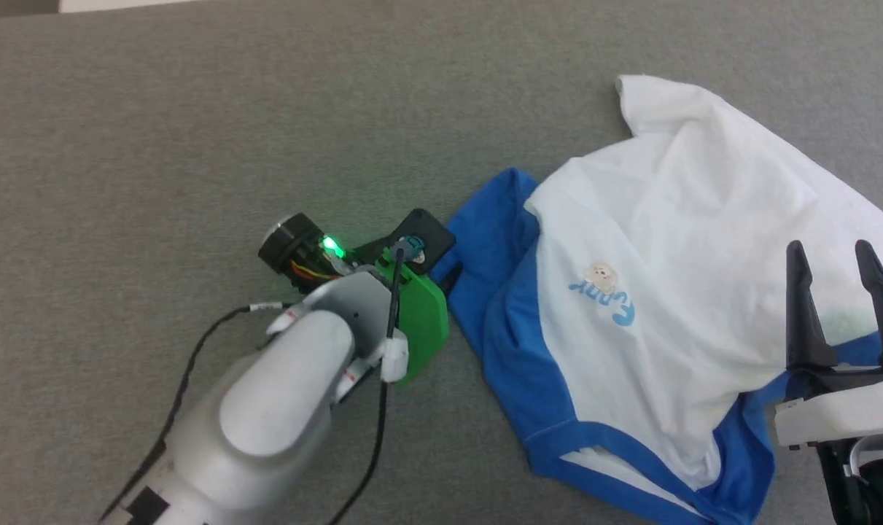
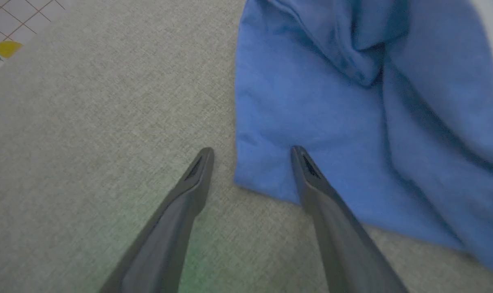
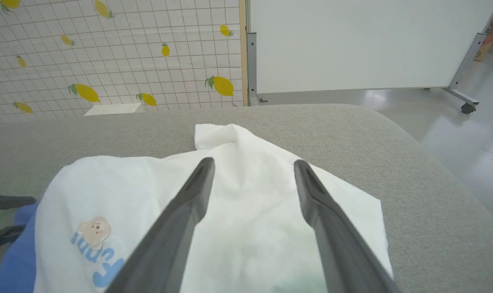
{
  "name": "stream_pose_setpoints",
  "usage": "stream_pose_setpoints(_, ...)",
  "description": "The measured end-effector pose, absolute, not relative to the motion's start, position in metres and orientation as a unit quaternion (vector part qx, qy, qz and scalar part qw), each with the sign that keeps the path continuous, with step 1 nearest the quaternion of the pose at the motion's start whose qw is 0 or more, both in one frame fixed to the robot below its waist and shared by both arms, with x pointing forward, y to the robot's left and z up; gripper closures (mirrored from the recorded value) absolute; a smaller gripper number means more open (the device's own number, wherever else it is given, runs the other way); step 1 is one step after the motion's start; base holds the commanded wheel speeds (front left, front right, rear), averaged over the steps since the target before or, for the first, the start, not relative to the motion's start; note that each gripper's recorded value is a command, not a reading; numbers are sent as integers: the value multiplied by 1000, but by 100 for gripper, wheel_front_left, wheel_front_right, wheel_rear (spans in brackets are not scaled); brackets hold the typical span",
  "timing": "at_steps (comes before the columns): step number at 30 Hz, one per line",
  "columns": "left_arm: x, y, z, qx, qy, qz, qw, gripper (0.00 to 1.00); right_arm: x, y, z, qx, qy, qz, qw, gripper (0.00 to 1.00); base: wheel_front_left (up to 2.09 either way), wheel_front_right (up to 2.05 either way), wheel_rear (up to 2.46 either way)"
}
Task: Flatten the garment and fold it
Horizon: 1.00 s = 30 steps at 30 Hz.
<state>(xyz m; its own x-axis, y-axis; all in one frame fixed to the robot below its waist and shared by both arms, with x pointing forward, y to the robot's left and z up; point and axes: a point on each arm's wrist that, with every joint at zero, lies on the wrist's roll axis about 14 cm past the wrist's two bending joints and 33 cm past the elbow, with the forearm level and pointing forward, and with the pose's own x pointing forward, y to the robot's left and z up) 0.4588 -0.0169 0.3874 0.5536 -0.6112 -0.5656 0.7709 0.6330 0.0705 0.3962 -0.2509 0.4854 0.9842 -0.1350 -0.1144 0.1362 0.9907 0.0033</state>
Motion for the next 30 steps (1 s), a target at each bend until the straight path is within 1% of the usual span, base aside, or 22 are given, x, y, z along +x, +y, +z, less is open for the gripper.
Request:
stream_pose_setpoints(1,462,-18,384,161,256,-401,865,4,395,-253,484,6,60,-72,996,0,0,0,0)
stream_pose_setpoints(2,465,-20,382,162,258,-404,862,55,394,-256,482,6,61,-77,995,0,0,0,0)
stream_pose_setpoints(3,466,-23,381,160,259,-407,861,100,393,-258,481,5,62,-80,995,0,0,0,0)
stream_pose_setpoints(7,466,-34,380,120,260,-416,863,100,388,-269,476,1,69,-96,993,0,0,0,0)
stream_pose_setpoints(9,469,-34,388,96,249,-406,874,100,387,-271,476,5,69,-99,993,0,0,0,0)
stream_pose_setpoints(11,473,-26,396,67,239,-380,891,100,387,-271,478,6,65,-99,993,0,0,0,0)
stream_pose_setpoints(14,486,3,419,29,203,-316,926,100,389,-267,482,9,58,-93,994,0,0,0,0)
stream_pose_setpoints(16,494,35,439,4,174,-261,950,100,391,-261,484,12,55,-85,995,0,0,0,0)
stream_pose_setpoints(19,489,91,461,-19,150,-177,973,100,393,-253,486,16,54,-71,996,0,0,0,0)
stream_pose_setpoints(21,477,129,469,-32,143,-117,982,100,396,-246,486,20,54,-61,996,0,0,0,0)
stream_pose_setpoints(24,447,189,475,-47,142,-20,988,100,400,-236,489,21,52,-45,997,0,0,0,0)
stream_pose_setpoints(28,389,252,460,-66,173,101,978,100,406,-224,491,24,52,-26,998,0,0,0,0)
stream_pose_setpoints(30,362,274,449,-52,196,138,969,100,408,-218,491,23,53,-18,998,0,0,0,0)
